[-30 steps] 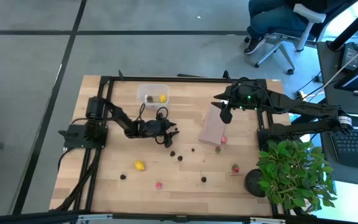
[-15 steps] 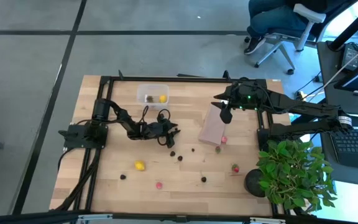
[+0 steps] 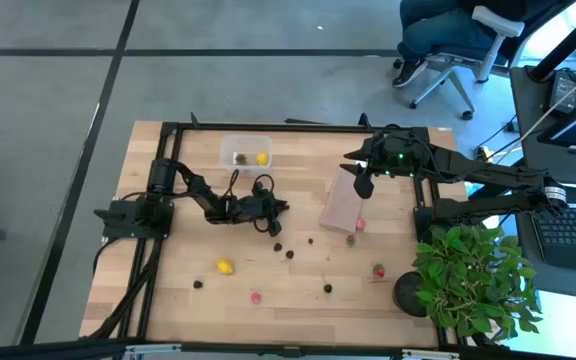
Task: Pick and placing Produce into tupperware
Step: Put the blueberry into the transparent bin
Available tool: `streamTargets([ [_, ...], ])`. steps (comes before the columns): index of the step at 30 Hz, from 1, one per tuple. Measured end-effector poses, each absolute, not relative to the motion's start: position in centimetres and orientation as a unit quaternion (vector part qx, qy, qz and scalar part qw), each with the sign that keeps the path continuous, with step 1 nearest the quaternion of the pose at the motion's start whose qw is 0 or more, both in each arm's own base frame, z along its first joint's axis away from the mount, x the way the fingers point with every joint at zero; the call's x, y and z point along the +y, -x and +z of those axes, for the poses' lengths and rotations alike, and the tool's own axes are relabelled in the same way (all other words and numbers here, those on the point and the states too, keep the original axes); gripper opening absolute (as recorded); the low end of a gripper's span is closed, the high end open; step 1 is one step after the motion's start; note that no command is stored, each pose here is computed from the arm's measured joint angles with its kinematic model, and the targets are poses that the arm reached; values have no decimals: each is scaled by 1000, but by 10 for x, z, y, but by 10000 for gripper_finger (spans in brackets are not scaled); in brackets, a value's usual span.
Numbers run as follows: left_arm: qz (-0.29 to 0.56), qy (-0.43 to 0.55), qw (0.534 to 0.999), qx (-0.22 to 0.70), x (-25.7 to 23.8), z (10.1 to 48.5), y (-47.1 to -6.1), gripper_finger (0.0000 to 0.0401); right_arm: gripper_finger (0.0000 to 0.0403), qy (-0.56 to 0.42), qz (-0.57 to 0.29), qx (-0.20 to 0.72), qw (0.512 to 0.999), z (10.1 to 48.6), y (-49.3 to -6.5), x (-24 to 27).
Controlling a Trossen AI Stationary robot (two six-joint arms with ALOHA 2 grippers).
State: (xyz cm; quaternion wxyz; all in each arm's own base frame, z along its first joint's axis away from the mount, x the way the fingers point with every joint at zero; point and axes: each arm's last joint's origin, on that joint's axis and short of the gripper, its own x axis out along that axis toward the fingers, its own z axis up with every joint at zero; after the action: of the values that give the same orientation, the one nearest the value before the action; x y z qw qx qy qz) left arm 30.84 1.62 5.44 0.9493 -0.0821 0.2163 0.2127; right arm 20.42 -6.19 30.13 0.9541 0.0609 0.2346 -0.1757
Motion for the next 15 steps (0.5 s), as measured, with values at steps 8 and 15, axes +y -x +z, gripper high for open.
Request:
streamTargets([
  [8,191,106,955,199,15,81,-308,39,155,-62,-176,234,954,301,-204,-62],
  [15,212,126,955,166,26,152,-292,39,155,-61,-175,234,954,301,-204,-62],
])
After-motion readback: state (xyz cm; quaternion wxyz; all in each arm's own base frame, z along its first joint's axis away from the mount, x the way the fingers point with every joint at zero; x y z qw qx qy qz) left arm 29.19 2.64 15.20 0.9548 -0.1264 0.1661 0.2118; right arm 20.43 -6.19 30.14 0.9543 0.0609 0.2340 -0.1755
